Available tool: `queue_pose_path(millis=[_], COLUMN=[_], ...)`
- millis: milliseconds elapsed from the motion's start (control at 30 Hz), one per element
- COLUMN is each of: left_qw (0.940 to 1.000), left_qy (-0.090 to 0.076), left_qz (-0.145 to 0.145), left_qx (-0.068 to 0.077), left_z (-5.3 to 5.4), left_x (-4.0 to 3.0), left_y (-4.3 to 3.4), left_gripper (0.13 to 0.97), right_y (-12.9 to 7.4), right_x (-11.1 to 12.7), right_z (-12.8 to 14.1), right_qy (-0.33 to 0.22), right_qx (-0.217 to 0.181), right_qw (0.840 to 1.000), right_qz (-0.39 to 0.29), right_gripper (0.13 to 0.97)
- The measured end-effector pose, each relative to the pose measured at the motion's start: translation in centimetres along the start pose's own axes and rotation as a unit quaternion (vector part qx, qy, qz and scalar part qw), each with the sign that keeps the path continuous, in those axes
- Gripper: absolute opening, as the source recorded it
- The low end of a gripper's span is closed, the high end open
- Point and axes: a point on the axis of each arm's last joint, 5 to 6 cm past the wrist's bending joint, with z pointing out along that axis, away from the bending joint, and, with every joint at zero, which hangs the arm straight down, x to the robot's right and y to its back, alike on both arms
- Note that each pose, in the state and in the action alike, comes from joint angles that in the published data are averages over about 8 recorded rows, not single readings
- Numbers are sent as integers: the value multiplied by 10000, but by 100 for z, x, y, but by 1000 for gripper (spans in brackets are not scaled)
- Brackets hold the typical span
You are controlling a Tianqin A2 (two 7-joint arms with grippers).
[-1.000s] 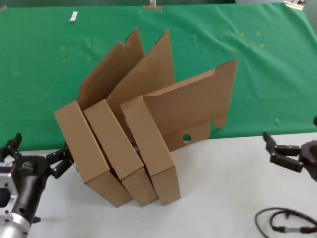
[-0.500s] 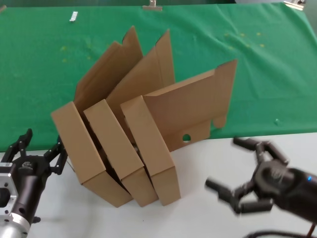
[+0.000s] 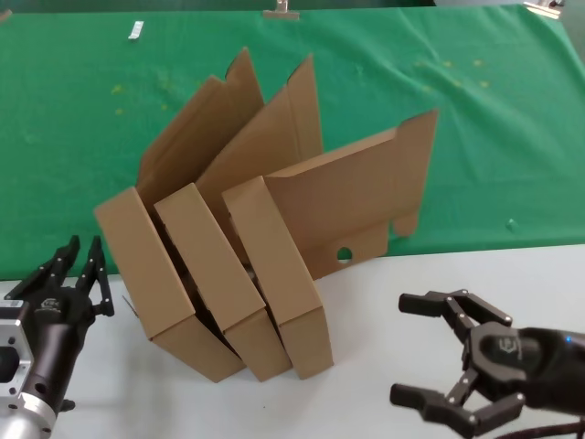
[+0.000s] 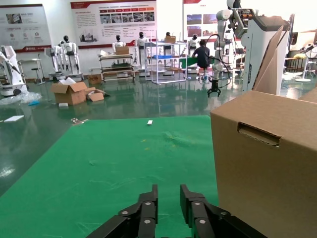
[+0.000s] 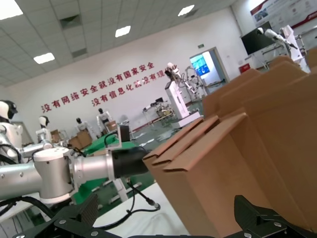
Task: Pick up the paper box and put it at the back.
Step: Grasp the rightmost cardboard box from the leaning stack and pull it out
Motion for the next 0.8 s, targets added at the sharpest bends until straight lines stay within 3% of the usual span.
queue_pose_path(millis=[367,800], left_qw=[10000,10000], left_qy=[0,0], left_qz=[0,0], left_qx=[0,0], left_z=[0,0], left_x=[0,0], left_y=[0,0], left_gripper=[181,145], right_y=[165,221], right_x=[461,678], right_z=[142,311], right_qy=[-234,-278], right_qx=[159,-344], right_qw=[9994,9980], right_qz=[198,462], right_gripper=[966,965])
